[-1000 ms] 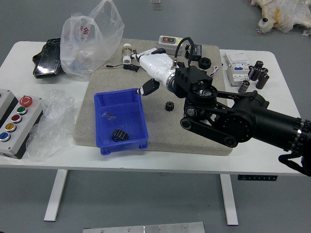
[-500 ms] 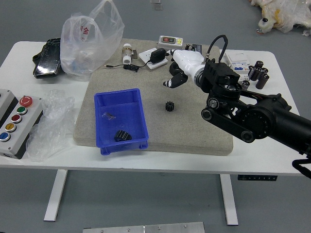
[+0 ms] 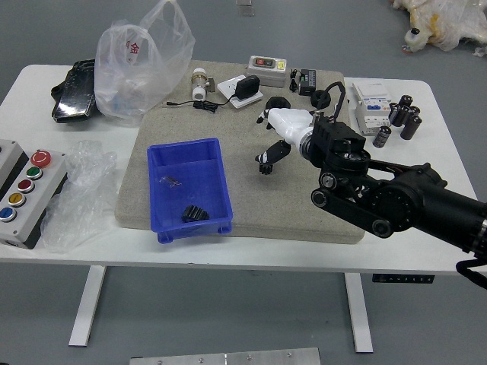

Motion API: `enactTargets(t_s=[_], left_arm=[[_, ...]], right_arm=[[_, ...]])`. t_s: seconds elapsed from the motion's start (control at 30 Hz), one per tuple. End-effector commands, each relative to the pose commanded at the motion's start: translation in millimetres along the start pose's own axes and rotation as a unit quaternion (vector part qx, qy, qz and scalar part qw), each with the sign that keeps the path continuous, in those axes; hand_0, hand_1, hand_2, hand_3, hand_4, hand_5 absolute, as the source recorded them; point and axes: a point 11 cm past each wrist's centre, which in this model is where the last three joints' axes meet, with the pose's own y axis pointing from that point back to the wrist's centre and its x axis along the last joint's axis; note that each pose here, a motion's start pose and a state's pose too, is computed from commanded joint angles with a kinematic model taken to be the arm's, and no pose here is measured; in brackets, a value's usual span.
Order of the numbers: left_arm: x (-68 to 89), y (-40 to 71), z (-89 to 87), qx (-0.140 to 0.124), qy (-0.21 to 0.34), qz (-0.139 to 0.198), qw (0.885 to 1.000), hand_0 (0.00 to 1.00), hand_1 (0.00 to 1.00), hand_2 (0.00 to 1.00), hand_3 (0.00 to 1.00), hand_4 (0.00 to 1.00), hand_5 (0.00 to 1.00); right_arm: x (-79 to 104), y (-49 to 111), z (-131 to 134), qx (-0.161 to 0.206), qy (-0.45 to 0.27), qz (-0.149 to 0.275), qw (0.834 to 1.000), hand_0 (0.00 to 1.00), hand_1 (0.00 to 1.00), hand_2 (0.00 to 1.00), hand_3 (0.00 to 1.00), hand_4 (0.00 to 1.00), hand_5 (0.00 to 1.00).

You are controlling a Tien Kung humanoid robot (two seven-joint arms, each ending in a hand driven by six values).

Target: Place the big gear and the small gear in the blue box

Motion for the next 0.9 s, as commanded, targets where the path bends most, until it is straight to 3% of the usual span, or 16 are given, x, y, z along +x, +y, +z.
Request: enactTargets(t_s=[0.87,0.9], left_arm=[[-1.2,0.4,2.5,-0.001,-0.001,-0.001,1.000,0.650,0.559,0.531,0.681,0.661,0.292],[-1.4,0.4,2.7,-0.002,-0.001,-0.001,1.000,0.650,0.559,0.531,0.681,0.661,0.291]], right_arm=[[-33.0,-15.0,2.9,-0.015,0.004,-0.032,0.999,0.443,0.626,0.704,0.754,0.832,0.224],[-34.1,-15.5,3.3,-0.016,0.004,-0.032,0.999,0.423,0.615,0.686,0.725,0.798,0.220]])
